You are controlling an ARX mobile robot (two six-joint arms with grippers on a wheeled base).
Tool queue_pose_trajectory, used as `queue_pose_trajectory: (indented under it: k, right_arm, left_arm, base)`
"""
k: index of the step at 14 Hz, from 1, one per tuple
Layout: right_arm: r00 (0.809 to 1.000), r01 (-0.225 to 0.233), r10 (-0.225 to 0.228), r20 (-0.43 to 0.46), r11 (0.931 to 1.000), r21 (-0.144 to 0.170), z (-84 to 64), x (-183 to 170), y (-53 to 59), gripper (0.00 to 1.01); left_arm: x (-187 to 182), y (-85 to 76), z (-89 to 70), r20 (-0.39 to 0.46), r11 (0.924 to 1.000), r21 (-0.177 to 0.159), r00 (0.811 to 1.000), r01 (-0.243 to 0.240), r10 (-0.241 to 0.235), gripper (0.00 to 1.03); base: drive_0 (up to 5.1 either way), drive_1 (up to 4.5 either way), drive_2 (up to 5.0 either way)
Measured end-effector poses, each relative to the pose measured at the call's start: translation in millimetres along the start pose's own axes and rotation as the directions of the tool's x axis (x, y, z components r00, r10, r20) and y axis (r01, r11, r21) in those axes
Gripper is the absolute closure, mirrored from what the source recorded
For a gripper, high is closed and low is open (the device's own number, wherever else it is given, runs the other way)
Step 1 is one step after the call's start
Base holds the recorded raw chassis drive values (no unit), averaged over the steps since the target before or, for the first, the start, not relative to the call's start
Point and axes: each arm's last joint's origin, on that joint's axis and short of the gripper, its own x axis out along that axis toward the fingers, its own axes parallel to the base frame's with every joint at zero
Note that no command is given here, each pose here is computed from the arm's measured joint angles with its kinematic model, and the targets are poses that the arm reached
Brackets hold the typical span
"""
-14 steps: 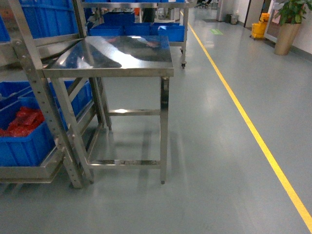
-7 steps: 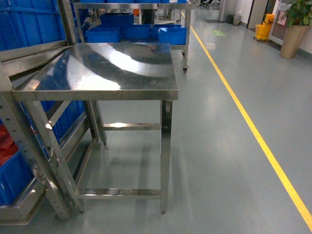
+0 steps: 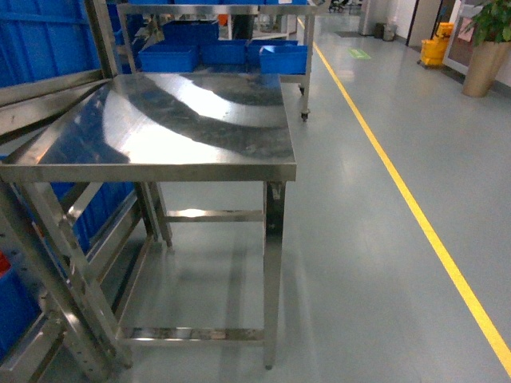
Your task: Pick blue part to blue bin on bottom shelf
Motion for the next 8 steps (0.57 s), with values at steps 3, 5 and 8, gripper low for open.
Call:
queue_pose_trajectory:
  k: [3,5,8]
  right_arm:
    - [1.0,0.0,0.0,-0.002,1.0,0.0,-0.2,0.0,0.0,0.03]
    - [1.0,0.0,0.0,0.0,1.0,0.0,0.0,0.0,0.0,0.03]
    - [1.0,0.0,0.0,0.004,1.0,0.0,0.4,0.0,0.0,0.03]
  left_arm:
    - [0.5,-0.2,-0.1,-0.001,1.0,0.001,1.0,-0.001,0.001,0.6]
    - [-0.2,0.0,0.2,0.002,1.0,-0.001,1.0,0.0,0.0,0.6]
    - [0.1,-0.2,0.0,0.0,1.0,0.0,1.0,0.003,-0.003,0.6]
  base:
    - [0.0,2.66,-2.7]
    - [-2.4,1.23,1.2]
    - [-4.9,2.56,2.6]
